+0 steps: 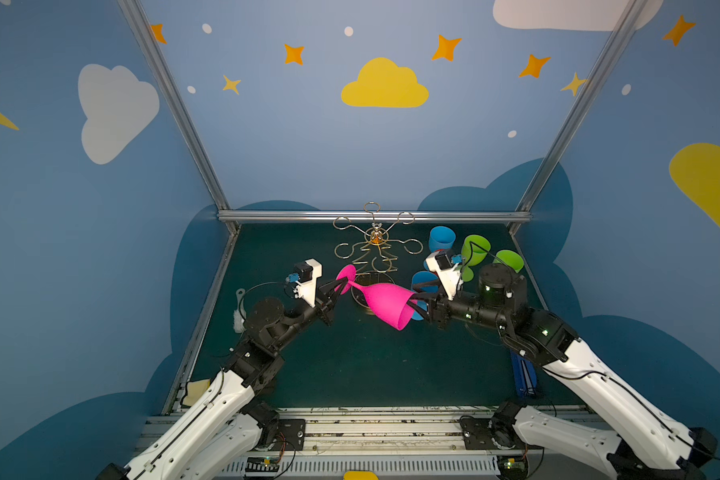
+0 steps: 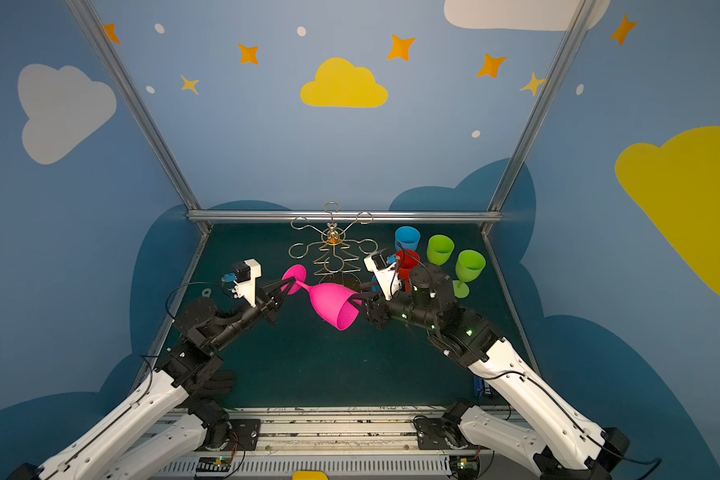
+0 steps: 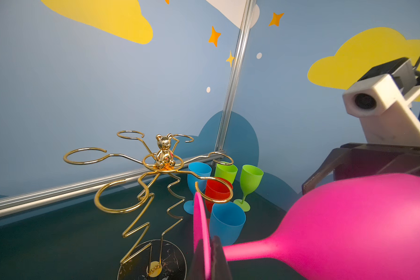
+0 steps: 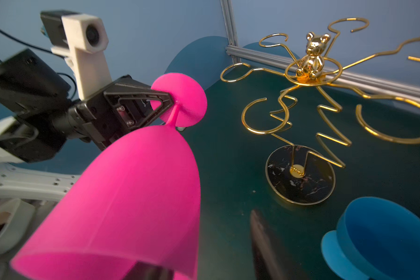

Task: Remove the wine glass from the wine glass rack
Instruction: 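Open the left gripper to release the pink glass's foot and draw back, then lower the pink glass upright onto the table with the right gripper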

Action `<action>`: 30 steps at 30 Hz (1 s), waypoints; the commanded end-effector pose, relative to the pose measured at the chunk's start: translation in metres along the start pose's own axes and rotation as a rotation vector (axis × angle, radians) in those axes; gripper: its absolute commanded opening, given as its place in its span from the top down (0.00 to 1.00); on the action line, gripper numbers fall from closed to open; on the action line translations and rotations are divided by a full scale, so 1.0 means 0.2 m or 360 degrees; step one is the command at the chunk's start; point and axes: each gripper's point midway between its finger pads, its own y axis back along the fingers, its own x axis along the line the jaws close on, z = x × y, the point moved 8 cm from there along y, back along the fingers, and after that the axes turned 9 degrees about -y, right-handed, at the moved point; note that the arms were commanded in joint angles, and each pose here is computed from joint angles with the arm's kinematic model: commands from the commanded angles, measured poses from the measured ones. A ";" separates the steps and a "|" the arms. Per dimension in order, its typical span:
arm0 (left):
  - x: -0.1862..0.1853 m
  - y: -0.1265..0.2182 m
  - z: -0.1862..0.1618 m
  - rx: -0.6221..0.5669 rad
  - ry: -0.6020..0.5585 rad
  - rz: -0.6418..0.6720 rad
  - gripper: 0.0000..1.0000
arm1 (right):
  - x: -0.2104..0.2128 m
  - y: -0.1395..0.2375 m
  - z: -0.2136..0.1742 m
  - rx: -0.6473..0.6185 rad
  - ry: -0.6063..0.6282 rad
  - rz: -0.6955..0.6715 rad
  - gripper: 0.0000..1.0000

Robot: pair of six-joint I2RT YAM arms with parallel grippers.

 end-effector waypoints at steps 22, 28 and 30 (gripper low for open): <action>0.13 0.23 -0.02 -0.0181 -0.0066 0.0566 0.00 | 0.04 0.25 0.06 -0.0038 0.0193 -0.0249 1.00; 0.22 0.39 -0.09 -0.0284 -0.0043 0.0929 0.00 | 0.03 0.30 -0.04 0.0178 0.0198 -0.0300 1.00; 0.24 0.43 -0.10 -0.0305 -0.0033 0.0998 0.00 | 0.00 0.30 -0.10 0.0285 0.0172 -0.0357 1.00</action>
